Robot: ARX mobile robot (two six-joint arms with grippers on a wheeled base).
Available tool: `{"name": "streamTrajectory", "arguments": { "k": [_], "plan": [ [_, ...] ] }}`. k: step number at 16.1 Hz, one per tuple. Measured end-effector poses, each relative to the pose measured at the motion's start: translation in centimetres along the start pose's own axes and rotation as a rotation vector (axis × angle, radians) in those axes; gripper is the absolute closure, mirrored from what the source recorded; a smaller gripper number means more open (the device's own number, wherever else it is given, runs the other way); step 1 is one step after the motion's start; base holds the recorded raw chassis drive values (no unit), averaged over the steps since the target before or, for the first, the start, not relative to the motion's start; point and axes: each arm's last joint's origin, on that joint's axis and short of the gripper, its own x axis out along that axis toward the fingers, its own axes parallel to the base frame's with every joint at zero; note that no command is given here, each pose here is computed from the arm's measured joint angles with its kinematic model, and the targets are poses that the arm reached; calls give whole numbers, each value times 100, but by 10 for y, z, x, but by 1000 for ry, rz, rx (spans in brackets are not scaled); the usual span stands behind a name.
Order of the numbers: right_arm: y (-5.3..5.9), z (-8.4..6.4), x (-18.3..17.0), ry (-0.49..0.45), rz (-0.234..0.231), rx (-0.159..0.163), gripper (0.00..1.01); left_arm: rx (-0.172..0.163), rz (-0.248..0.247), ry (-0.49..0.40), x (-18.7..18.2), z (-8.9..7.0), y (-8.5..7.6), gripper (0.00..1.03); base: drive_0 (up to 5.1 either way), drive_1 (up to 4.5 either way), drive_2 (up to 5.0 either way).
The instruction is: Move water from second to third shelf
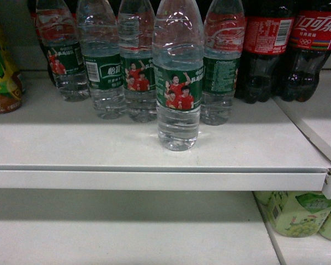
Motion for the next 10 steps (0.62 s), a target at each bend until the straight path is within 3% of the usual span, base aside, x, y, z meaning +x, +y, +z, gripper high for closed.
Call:
{"name": "streamTrajectory", "arguments": {
  "k": [10],
  "plan": [
    [0, 0, 0, 0, 0, 0, 3, 0, 0, 0, 0, 0, 0, 5, 0, 0, 0]
  ]
}}
